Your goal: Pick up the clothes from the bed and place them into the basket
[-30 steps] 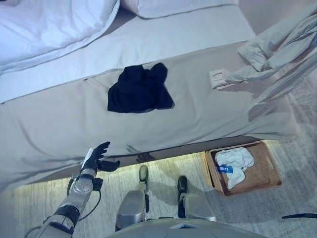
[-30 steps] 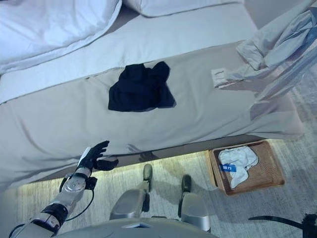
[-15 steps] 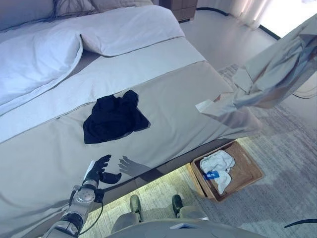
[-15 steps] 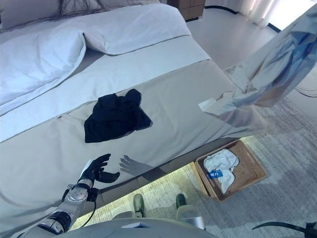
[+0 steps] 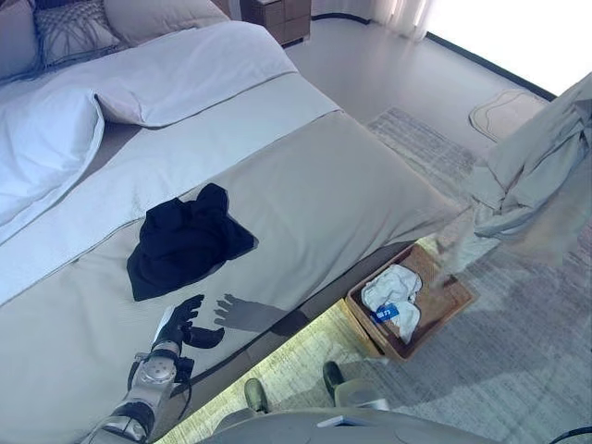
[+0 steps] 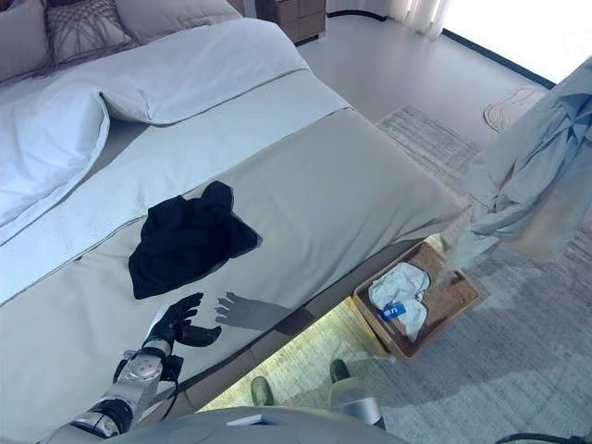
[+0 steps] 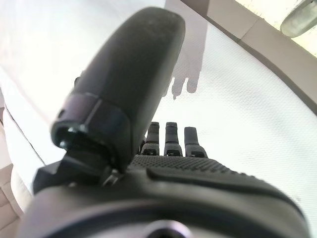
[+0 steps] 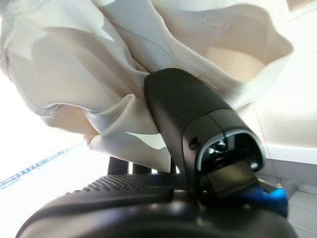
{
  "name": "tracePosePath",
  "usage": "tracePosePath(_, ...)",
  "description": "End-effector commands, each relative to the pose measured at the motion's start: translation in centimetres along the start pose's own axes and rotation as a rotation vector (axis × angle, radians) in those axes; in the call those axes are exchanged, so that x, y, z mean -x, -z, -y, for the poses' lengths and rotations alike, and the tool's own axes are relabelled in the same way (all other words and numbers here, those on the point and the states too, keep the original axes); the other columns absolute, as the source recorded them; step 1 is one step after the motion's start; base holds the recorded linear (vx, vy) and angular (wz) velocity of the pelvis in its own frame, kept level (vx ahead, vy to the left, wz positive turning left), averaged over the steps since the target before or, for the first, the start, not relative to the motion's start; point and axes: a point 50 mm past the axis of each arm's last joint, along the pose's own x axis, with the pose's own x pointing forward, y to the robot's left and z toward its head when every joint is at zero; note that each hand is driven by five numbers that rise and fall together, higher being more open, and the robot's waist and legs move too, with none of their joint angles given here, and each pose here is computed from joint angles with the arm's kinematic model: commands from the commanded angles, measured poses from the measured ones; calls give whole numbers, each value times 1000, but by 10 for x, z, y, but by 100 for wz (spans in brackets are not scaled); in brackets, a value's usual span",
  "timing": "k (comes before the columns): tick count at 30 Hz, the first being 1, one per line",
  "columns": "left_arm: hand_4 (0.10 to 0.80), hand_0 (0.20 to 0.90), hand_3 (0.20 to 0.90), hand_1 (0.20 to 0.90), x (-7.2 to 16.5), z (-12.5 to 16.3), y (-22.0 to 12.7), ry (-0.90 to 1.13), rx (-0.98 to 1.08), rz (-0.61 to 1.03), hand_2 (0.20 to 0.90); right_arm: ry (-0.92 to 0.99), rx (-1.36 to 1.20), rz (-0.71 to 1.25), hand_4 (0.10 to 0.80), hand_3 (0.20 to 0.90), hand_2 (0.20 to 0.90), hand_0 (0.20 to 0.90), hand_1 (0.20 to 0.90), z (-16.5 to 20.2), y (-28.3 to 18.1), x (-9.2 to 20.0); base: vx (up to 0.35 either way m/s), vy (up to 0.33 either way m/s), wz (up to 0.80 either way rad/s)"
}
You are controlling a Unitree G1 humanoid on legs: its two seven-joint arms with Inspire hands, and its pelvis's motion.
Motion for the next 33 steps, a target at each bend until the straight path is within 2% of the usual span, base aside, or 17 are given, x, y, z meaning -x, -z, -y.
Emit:
tracePosePath(1,800,900,900,900,1,-24,2,-63,-49,21,900,203,-25,141,100,200,300,300,300,57,-24,-6,5,-1,-8)
tracePosePath(10,800,900,900,900,-1,-22,-1,-68,-45,30,900,-77,-14,59,100,200,300,300,300,-7,2,7,1,0,-2)
tracePosePath(16,800,900,900,900,-1,-19,-2,-65,-42,34,900,-190,-19,3,100,200,300,300,300,-33,13,14,0,0,0)
tracePosePath(25,800,900,900,900,-1,-15,0,-57,-46,22,900,-412,3,-185,100,200,300,300,300,-90,47,41,-3,-10,2)
tracePosePath(26,800,900,900,900,-2,-15,0,-57,-46,23,900,-430,4,-194,188,288,375,375,375,-93,49,43,0,0,0)
tracePosePath(27,800,900,900,900,-2,-15,-2,-58,-46,27,900,-449,8,-212,613,713,740,740,740,-98,52,46,0,0,0)
tracePosePath(28,800,900,900,900,-3,-14,-3,-59,-46,29,900,-461,17,-231,800,900,900,900,900,-100,55,47,0,0,0)
tracePosePath(33,800,900,900,900,-4,-14,-5,-59,-51,31,900,-485,45,-296,800,900,900,900,900,-112,65,55,0,0,0)
